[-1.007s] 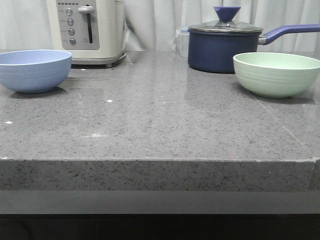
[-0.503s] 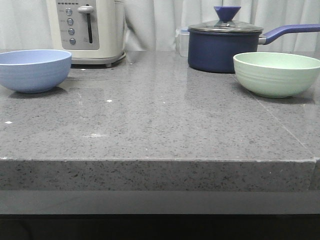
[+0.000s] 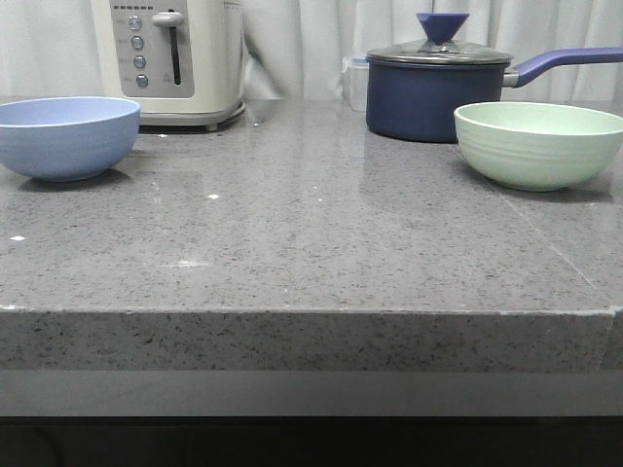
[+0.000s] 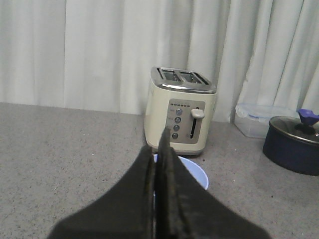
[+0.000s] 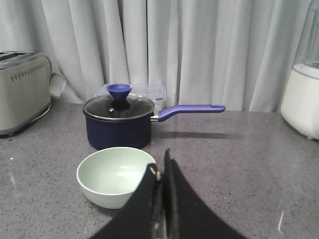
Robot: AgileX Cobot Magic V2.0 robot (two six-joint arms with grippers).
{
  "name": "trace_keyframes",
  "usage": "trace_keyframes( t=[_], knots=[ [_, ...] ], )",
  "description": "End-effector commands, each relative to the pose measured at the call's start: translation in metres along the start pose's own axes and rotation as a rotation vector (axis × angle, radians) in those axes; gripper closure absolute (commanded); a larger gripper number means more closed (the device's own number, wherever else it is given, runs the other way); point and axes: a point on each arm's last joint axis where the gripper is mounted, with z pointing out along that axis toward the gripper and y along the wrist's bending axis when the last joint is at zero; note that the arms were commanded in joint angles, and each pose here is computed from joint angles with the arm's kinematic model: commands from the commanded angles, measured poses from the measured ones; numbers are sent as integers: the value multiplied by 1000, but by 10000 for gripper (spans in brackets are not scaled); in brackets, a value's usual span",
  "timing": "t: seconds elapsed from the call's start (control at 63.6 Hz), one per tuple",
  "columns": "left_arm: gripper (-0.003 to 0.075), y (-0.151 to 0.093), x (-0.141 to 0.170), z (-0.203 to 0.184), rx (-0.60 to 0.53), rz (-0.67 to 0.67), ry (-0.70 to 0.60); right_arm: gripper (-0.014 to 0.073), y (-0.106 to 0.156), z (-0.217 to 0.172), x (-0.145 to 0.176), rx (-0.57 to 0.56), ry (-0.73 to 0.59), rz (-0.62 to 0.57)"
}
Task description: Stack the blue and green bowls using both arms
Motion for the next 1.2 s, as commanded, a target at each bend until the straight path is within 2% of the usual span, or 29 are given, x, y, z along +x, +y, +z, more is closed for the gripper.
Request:
trace_keyframes(
  t=[0.0, 0.047, 0.204, 0.582, 0.661, 0.708, 0.802, 0.881, 0.944, 1.18],
  knots=[
    [740, -3, -24, 9, 2, -7, 12, 658, 0, 11, -24, 9, -2, -18],
    [740, -3, -28, 20, -4, -7, 78, 658, 0, 23, -28, 10, 63, -17],
    [740, -2, -21, 44, -11, -15, 175, 658, -1, 52, -18, 13, 214, -12],
    [734, 0, -10, 73, -27, -9, 285, 642, -3, 92, 5, 17, 434, -7],
    [646, 0, -10, 76, -28, -9, 284, 551, -4, 98, 9, 18, 469, -6],
    [572, 0, -10, 77, -28, -9, 282, 450, -4, 101, 11, 19, 483, -5],
    [367, 0, -11, 78, -27, -9, 271, 196, -4, 106, 13, 19, 503, -5],
    [241, 0, -11, 78, -27, -9, 271, 60, -4, 109, 16, 20, 518, -4],
    [218, 0, -11, 79, -27, -9, 272, 25, -4, 110, 16, 19, 524, -3],
    [229, -2, -8, 88, -2, 46, 296, 32, -3, 125, 14, 12, 575, 20]
  ],
)
